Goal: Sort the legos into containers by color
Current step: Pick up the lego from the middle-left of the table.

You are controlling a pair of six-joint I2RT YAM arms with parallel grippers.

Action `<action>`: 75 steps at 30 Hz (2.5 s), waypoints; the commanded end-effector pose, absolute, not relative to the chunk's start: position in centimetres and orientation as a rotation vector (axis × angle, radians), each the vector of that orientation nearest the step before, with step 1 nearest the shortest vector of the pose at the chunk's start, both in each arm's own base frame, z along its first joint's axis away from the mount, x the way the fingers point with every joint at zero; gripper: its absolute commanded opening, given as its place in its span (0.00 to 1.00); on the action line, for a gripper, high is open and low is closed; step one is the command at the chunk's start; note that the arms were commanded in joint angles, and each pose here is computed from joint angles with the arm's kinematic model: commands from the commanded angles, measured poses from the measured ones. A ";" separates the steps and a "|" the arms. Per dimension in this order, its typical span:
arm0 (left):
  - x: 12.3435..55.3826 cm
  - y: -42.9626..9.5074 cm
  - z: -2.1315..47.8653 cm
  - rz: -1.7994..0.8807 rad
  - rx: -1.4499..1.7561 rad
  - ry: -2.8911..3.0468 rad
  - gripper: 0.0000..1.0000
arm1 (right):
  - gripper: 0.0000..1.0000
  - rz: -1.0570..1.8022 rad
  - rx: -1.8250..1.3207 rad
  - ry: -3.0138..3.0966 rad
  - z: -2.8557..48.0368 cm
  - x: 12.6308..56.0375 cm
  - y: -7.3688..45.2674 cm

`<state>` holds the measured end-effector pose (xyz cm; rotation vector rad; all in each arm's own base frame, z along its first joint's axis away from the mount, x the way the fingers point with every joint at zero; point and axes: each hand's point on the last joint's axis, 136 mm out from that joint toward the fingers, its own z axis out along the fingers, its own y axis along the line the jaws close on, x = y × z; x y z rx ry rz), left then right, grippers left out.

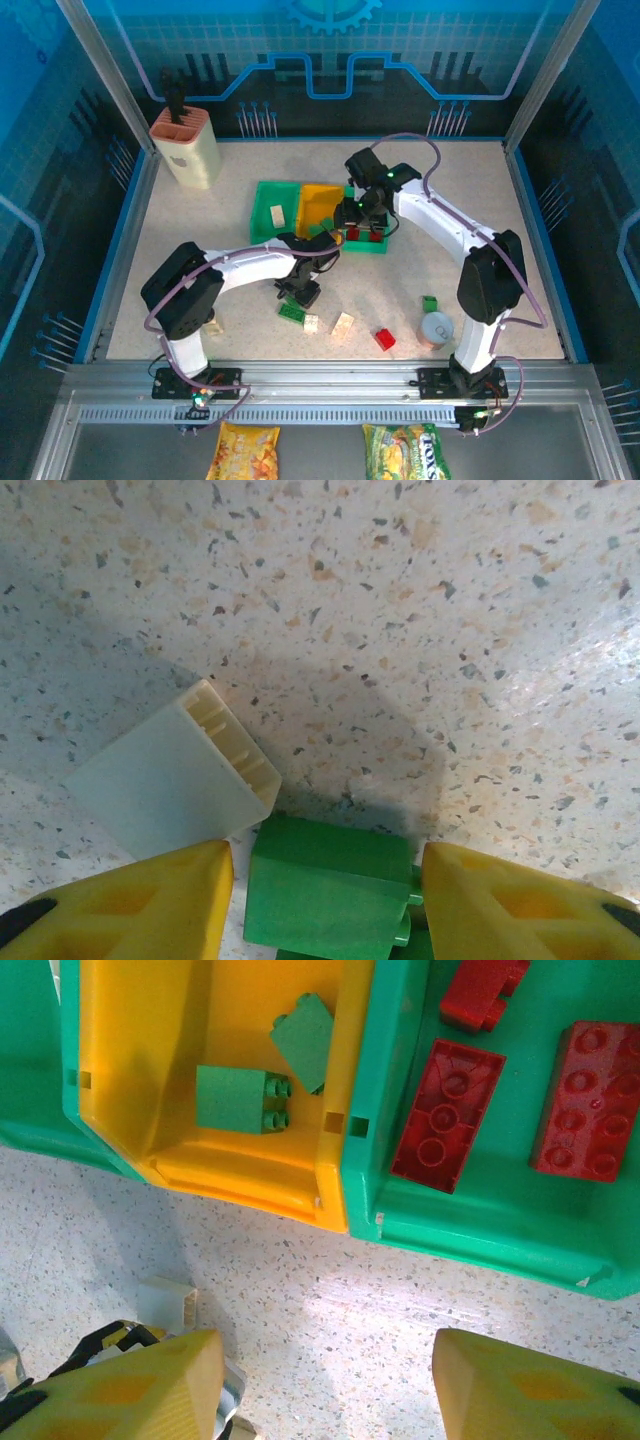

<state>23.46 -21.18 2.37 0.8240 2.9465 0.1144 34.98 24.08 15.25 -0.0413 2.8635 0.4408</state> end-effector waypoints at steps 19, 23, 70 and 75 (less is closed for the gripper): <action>21.5 -20.8 2.4 0.104 0.862 3.010 0.56 | 0.58 0.444 -0.010 2.862 15.4 34.8 23.6; 21.2 -20.6 2.0 0.110 0.864 3.028 0.57 | 0.58 0.448 -0.016 2.866 15.2 34.8 23.8; 30.0 -22.4 8.0 -0.078 0.453 2.898 0.45 | 0.59 0.343 0.039 2.872 15.0 32.2 18.8; 32.9 -22.9 9.3 -0.116 0.365 2.861 0.45 | 0.59 0.321 0.074 2.873 15.1 31.5 16.8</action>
